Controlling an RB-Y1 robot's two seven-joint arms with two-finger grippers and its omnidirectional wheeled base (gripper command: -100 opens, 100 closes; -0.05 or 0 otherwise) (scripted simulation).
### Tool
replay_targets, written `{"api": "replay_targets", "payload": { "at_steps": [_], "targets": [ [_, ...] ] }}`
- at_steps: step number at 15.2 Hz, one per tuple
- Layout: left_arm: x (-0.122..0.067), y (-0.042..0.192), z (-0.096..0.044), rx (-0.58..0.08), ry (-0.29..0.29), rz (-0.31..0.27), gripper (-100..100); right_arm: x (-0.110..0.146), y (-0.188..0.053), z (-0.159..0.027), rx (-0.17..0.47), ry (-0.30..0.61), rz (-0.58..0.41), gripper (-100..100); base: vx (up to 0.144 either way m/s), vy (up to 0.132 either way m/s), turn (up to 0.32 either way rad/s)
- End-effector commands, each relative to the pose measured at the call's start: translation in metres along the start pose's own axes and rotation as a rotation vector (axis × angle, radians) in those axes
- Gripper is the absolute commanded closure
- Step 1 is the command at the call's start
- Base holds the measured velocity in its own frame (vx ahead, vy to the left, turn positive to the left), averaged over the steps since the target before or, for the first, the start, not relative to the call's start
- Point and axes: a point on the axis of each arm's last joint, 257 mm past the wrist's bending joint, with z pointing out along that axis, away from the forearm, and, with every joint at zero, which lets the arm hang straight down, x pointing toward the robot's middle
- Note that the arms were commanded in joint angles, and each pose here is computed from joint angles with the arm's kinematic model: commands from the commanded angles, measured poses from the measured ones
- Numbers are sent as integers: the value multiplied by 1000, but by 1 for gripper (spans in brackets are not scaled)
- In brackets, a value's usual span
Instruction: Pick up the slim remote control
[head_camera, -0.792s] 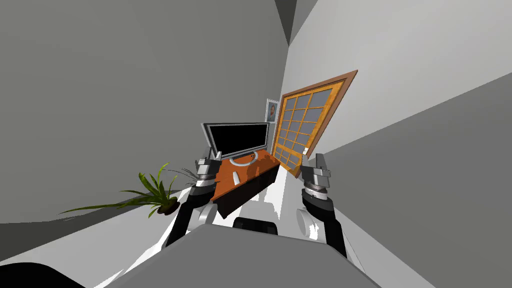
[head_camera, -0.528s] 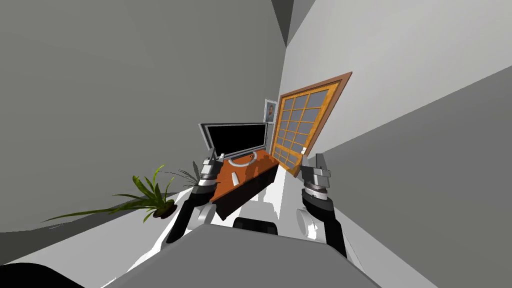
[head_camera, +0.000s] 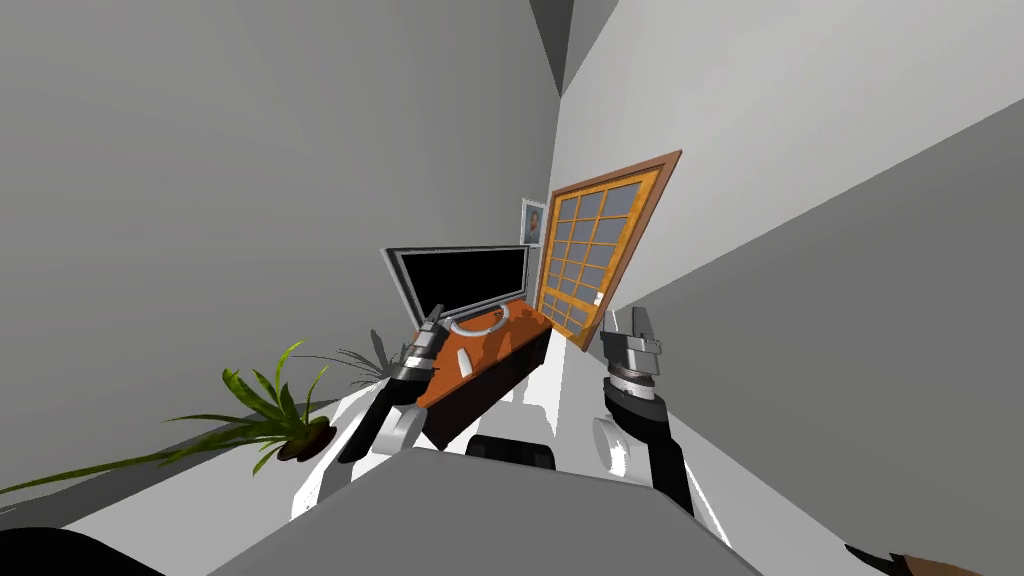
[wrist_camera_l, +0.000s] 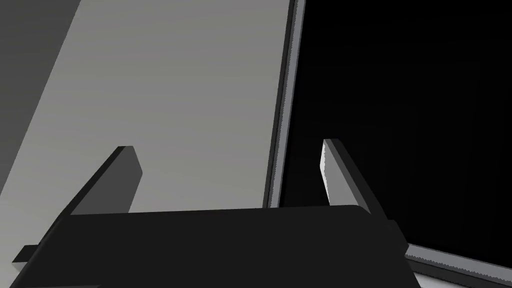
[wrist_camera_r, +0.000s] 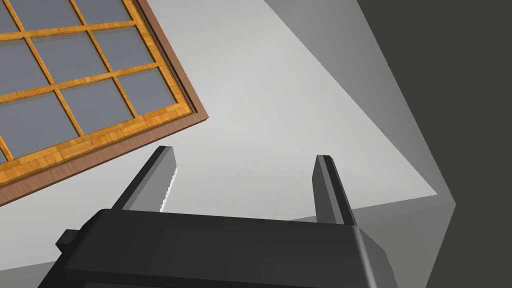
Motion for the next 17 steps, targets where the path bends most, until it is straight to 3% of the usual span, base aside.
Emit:
{"api": "replay_targets", "payload": {
  "at_steps": [1, 2, 3, 8, 10, 11, 12, 13, 15, 16, 17],
  "targets": [
    [0, 23, -3, -66, 13, 25, -100, 0, 0, 0, 0, 0, 0, 0, 40, 20, -140],
    [-2, 43, -5, -119, 23, 49, -100, 0, 0, 0, 0, 0, 0, 0, 39, 22, -113],
    [-2, 45, -5, -125, 23, 49, -100, 0, 0, 0, 0, 0, 0, 0, 33, 18, -104],
    [-16, 109, -17, -303, 51, 126, -100, 0, 0, 0, 0, 0, 0, 0, 32, 18, -138],
    [-16, 114, -19, -320, 53, 126, -100, 0, 0, 0, 0, 0, 0, 0, 27, 20, -83],
    [-23, 136, -25, -382, 61, 153, -100, 0, 0, 0, 0, 0, 0, 0, 25, 15, -121],
    [-23, 138, -26, -390, 62, 153, -100, 0, 0, 0, 0, 0, 0, 0, 28, 17, -125],
    [-30, 157, -32, -441, 68, 179, -100, 0, 0, 0, 0, 0, 0, 0, 33, 17, -166],
    [-30, 162, -34, -462, 71, 179, -100, 0, 0, 0, 0, 0, 0, 0, 29, 22, -107],
    [-38, 182, -43, -522, 78, 204, -100, 0, 0, 0, 0, 0, 0, 0, 27, 19, -130],
    [-38, 185, -44, -535, 80, 204, -100, 0, 0, 0, 0, 0, 0, 0, 27, 20, -137]
  ]
}}
